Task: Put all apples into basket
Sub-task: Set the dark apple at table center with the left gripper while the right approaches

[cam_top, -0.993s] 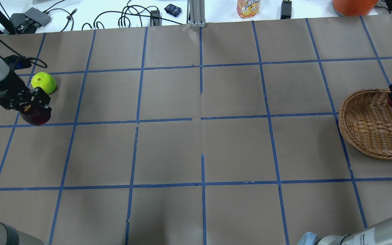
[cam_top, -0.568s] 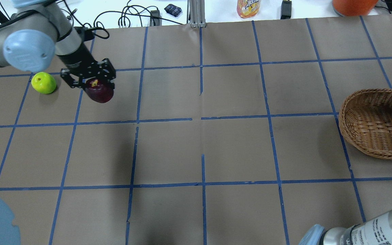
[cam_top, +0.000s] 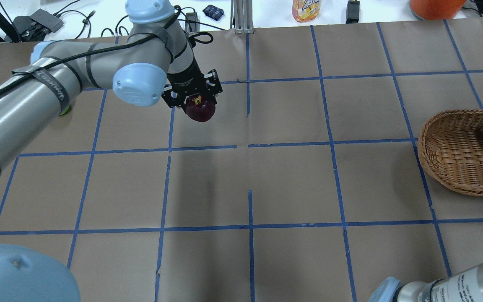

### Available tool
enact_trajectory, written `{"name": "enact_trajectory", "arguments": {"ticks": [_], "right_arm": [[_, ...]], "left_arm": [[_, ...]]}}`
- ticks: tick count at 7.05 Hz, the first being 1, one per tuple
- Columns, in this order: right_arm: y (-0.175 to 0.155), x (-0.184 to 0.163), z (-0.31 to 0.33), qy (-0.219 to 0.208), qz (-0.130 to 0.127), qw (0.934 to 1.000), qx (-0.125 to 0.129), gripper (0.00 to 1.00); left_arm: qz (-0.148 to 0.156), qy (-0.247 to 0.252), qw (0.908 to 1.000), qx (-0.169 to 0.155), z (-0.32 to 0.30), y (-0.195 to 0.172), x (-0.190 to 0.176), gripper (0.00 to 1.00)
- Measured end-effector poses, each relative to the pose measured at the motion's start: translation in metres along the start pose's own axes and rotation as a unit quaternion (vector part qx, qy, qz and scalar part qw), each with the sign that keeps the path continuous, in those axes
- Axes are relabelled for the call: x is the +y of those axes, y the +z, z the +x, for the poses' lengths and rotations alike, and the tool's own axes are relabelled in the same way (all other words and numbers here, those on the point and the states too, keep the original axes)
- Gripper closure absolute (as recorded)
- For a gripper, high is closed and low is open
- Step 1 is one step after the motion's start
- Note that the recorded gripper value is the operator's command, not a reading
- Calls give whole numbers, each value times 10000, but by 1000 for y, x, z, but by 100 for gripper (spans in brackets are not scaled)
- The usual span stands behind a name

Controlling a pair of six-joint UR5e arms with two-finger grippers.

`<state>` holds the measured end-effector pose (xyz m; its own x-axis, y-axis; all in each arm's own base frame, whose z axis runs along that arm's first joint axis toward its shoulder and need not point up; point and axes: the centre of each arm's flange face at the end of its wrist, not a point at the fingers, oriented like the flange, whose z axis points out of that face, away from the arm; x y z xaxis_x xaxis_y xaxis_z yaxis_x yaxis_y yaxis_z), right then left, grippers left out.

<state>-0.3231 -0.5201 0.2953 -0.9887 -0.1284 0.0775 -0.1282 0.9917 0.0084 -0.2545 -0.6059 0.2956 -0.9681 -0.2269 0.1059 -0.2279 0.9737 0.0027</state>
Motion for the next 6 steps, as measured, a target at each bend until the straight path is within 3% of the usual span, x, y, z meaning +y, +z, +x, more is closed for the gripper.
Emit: {"name": "enact_trajectory", "arguments": {"ticks": [2, 3, 4, 5, 6], "right_arm": [[-54, -34, -69, -275, 50, 9996, 17, 0], [-72, -51, -119, -224, 11, 9997, -81, 0], [-82, -65, -168, -31, -28, 9997, -226, 0], [-89, -75, -213, 285, -32, 9989, -379, 0], [-93, -86, -259, 629, -14, 9965, -542, 0]], "left_arm": [[210, 200, 9995, 120, 42, 36, 11, 99], [278, 281, 9991, 164, 54, 51, 12, 48], [383, 353, 9984, 217, 62, 68, 11, 15], [473, 432, 9976, 263, 69, 84, 13, 2], [491, 481, 9972, 283, 75, 97, 17, 0]]}}
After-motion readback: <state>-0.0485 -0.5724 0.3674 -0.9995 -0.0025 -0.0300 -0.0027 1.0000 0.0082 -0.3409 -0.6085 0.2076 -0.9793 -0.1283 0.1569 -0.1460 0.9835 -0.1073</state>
